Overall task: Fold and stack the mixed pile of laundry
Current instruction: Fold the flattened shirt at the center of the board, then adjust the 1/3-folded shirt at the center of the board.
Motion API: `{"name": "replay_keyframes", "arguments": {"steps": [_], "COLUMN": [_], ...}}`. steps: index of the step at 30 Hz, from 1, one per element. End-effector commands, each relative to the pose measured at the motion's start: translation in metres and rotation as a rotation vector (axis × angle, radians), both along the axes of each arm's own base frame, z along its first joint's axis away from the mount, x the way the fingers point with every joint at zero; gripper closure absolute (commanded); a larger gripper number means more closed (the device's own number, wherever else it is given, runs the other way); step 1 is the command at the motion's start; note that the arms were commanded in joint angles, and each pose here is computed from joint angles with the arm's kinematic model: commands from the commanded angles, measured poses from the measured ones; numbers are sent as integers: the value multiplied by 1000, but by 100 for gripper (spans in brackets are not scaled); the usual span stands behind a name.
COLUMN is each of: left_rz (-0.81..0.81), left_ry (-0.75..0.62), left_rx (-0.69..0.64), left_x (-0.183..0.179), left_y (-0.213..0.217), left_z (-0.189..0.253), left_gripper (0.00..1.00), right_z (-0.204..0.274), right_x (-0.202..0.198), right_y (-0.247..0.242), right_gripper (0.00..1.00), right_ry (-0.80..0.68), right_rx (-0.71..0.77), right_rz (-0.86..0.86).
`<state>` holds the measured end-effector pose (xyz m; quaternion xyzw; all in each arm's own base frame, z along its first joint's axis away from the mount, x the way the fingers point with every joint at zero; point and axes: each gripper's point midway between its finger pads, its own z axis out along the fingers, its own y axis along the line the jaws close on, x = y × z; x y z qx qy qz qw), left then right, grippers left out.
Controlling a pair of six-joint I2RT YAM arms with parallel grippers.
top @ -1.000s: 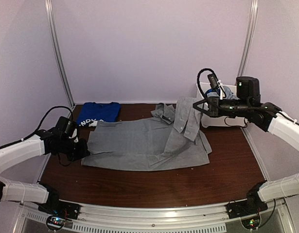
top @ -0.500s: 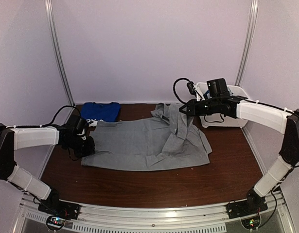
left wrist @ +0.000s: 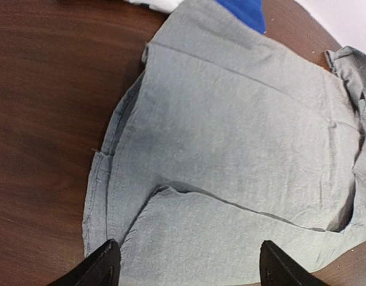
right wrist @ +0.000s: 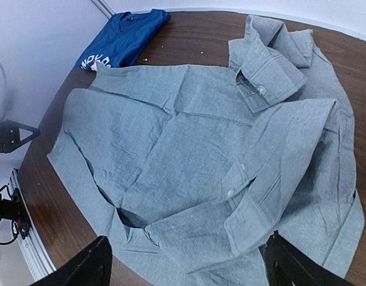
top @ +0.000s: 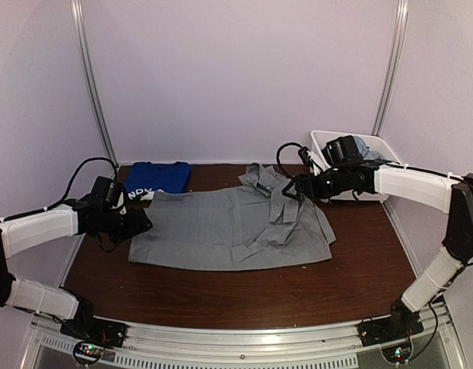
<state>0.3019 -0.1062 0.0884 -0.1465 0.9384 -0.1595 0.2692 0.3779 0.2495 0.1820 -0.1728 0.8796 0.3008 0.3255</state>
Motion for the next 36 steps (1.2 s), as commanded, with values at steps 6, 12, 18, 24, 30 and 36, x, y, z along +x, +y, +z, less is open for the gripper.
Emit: {"name": "replay_keyframes", "arguments": {"steps": [6,12,18,24,30,36], "left_rz": [-141,-129,-59,-10,31,-11], "left_ry": [-60,39,155,234,269,191], "left_rx": [-111,-144,-88,-54,-65,-81], "left_x": [10,10,-15,-54,-91,-101], "left_y": [-30,-37,-19,-1,11,12], "left_z": [-4,-45,-77,-90,-84,-58], "left_gripper": [19,23,24,25,25,26], "right_z": [-43,-102,-147,-171,-163,-135], "right_x": [-38,-43,-74,-124,-183,-214], "right_y": [-13,-6,-23,-45,-40,-40], "right_gripper": [17,28,29,26,25,27], "right_ry": [113,224,330,435,511,485], "right_rx": [33,21,-30,-41,29,87], "right_rz": [9,21,-20,-63,-81,-87]}}
